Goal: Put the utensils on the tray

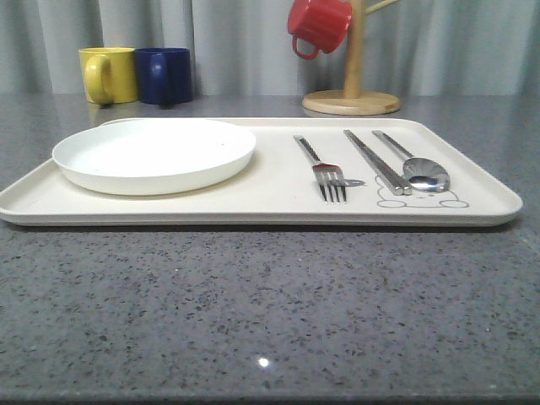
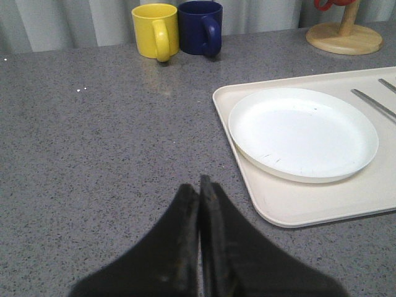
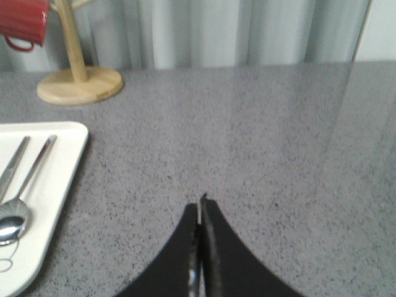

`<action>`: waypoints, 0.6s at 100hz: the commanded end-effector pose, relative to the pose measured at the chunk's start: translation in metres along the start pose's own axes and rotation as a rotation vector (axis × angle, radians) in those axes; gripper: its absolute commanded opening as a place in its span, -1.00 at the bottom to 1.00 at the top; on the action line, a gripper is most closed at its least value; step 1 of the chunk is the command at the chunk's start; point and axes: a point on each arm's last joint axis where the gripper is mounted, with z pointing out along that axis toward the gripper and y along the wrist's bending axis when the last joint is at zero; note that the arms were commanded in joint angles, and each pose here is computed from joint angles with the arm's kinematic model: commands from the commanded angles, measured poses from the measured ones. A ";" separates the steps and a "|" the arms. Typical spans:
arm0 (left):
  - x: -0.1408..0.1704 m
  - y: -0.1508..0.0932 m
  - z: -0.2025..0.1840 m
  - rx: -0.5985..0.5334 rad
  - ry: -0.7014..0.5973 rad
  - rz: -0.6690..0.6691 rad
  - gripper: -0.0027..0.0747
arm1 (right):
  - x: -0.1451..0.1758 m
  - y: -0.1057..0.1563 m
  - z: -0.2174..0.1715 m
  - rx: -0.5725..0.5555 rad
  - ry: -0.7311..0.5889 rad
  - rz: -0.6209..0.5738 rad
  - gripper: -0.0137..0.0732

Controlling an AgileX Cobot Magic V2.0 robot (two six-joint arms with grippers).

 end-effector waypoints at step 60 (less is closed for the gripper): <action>-0.014 0.000 -0.003 0.003 -0.089 -0.013 -0.98 | 0.068 0.000 -0.003 -0.062 -0.312 -0.034 -0.82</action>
